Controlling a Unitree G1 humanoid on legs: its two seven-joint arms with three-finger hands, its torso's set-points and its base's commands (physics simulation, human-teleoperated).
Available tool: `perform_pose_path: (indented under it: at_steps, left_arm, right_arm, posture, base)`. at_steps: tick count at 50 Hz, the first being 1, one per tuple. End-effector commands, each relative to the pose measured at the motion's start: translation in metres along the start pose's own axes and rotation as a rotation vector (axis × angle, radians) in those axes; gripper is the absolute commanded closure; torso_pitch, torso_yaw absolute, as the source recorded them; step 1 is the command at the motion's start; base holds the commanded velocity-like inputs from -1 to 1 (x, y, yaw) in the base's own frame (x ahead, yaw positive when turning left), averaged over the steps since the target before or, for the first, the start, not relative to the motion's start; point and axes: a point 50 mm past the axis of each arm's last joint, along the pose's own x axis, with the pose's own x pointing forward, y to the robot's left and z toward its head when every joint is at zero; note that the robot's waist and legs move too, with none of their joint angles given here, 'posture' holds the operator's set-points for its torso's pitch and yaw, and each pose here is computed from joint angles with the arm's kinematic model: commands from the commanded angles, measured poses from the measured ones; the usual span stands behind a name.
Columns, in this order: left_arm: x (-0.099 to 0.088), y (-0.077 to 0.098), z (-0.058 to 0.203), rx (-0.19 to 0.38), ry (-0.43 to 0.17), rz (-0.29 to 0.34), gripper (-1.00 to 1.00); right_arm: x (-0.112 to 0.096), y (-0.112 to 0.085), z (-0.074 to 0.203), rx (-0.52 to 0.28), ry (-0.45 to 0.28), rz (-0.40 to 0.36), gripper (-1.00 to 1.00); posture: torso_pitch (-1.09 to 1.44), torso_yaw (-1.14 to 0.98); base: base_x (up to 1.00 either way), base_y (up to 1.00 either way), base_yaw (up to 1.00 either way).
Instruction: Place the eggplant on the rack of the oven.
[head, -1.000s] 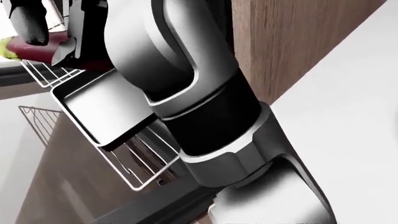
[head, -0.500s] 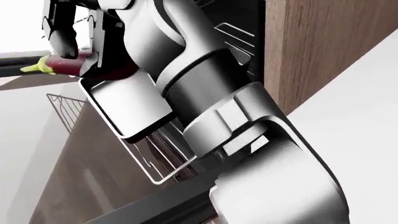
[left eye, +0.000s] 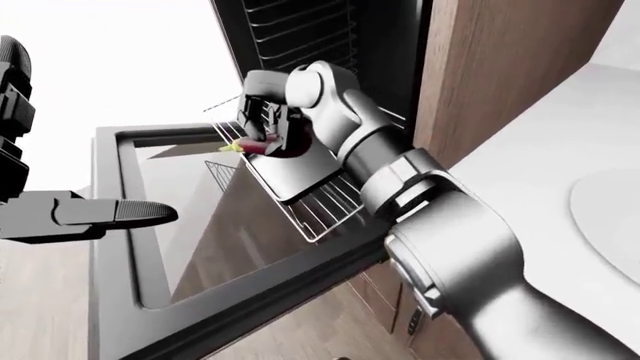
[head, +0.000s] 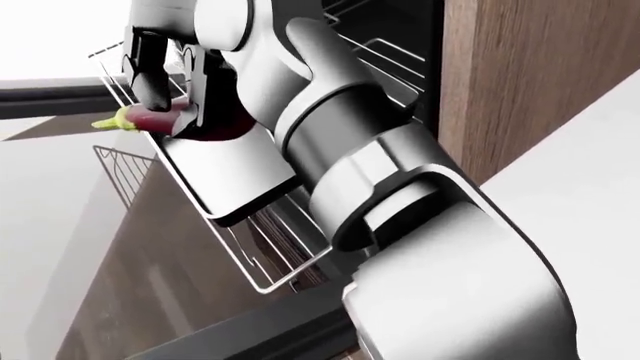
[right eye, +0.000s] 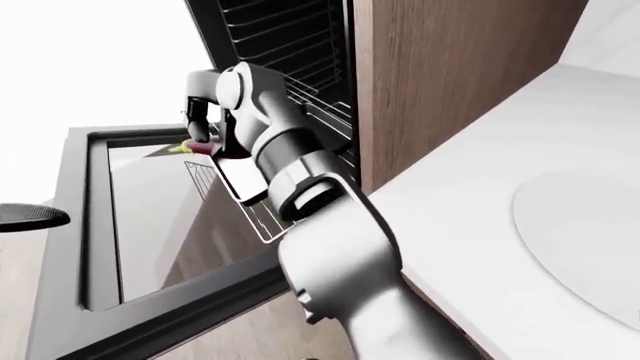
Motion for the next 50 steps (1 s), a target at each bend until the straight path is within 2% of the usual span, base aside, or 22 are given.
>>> perform_pose_path:
  at_steps: [1, 14, 30, 39, 50]
  left_arm:
    - [0.000, 0.006, 0.008, 0.009, -0.048, 0.038, -1.00]
    - [0.000, 0.005, 0.008, 0.012, -0.050, 0.033, -1.00]
    - [-0.001, 0.005, 0.008, 0.019, -0.050, 0.030, -1.00]
    - [0.000, 0.007, 0.009, 0.018, -0.052, 0.034, -1.00]
    - [0.000, 0.008, 0.009, 0.021, -0.051, 0.035, -1.00]
  right_arm:
    - [-0.009, -0.018, 0.018, -0.044, -0.058, -0.080, 0.91]
    - [-0.003, -0.010, 0.005, -0.092, 0.007, -0.097, 0.95]
    - [-0.007, -0.017, -0.023, -0.039, 0.088, -0.147, 0.97]
    - [-0.004, -0.011, -0.035, -0.042, 0.124, -0.166, 0.98]
    - [-0.004, -0.012, -0.035, -0.037, 0.143, -0.178, 1.00]
  posture:
    - [-0.03, 0.98]
    - [-0.03, 0.98]
    - [-0.03, 0.98]
    - [-0.03, 0.98]
    - [-0.03, 0.98]
  base:
    - [0.00, 0.00, 0.00]
    - [0.00, 0.00, 0.00]
    - [0.00, 0.00, 0.00]
    - [0.00, 0.00, 0.00]
    - [0.00, 0.00, 0.00]
